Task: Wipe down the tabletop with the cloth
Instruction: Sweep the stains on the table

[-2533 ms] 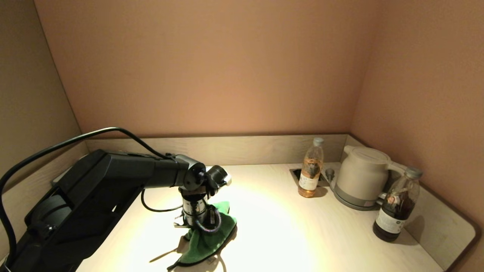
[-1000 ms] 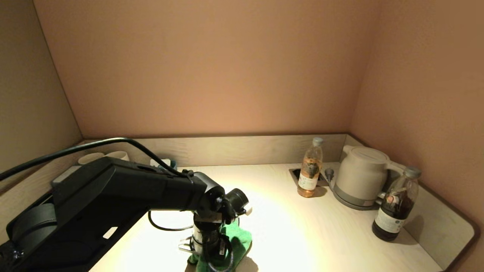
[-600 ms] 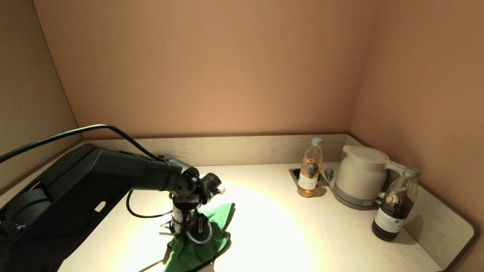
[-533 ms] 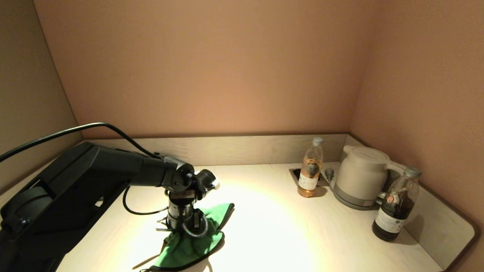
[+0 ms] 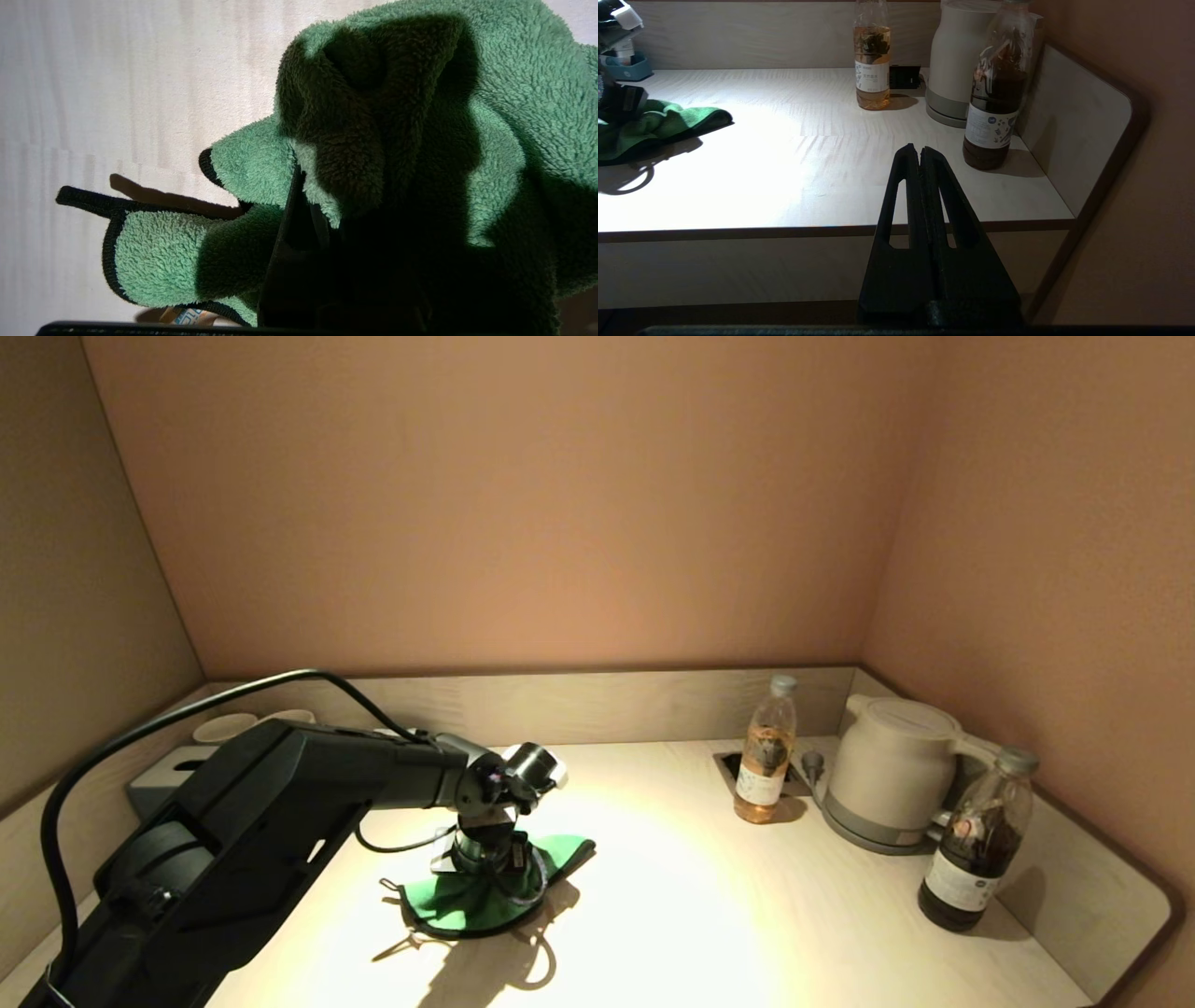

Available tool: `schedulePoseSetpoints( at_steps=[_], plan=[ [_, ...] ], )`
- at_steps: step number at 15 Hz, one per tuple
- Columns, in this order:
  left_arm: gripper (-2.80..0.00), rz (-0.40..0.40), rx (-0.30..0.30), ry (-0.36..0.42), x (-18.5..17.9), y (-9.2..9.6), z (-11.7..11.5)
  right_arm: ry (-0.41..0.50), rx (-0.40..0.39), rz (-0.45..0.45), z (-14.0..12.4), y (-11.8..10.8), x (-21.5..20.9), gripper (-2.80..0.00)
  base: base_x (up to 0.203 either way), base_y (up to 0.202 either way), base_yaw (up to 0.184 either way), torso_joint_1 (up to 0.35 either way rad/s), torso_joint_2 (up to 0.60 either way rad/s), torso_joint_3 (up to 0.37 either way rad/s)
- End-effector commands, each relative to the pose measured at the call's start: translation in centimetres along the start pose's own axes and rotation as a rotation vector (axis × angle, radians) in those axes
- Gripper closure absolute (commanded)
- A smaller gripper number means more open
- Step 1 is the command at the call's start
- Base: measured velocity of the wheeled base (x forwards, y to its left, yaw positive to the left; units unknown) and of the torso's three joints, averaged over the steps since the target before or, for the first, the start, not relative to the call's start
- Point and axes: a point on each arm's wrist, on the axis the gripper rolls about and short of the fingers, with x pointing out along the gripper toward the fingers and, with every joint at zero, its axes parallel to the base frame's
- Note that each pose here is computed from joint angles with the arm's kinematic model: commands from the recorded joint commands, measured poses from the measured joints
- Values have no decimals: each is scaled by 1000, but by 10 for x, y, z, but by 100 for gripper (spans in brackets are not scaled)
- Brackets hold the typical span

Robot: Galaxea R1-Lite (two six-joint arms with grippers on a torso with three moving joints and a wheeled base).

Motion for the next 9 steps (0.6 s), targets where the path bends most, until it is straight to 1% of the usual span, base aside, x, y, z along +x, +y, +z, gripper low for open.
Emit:
schedulePoseSetpoints(
  at_steps=[1, 2, 4, 6, 7, 8, 9],
  plan=[
    [0, -38, 58, -28, -1, -20, -11, 0, 0, 1, 0, 0, 0, 0, 0, 0, 0, 0, 0, 0],
    [0, -70, 96, -53, -9, -34, -19, 0, 0, 1, 0, 0, 0, 0, 0, 0, 0, 0, 0, 0],
    [0, -114, 143, -70, -22, -52, -33, 0, 0, 1, 0, 0, 0, 0, 0, 0, 0, 0, 0, 0],
    [0, -125, 155, -73, -27, -57, -36, 0, 0, 1, 0, 0, 0, 0, 0, 0, 0, 0, 0, 0],
    [0, -152, 192, -82, -41, -70, -49, 0, 0, 0, 0, 0, 0, 0, 0, 0, 0, 0, 0, 0],
    [0, -175, 219, -90, -55, -78, -59, 0, 0, 1, 0, 0, 0, 0, 0, 0, 0, 0, 0, 0],
    [0, -183, 231, -91, -63, -80, -64, 0, 0, 1, 0, 0, 0, 0, 0, 0, 0, 0, 0, 0]
  ],
)
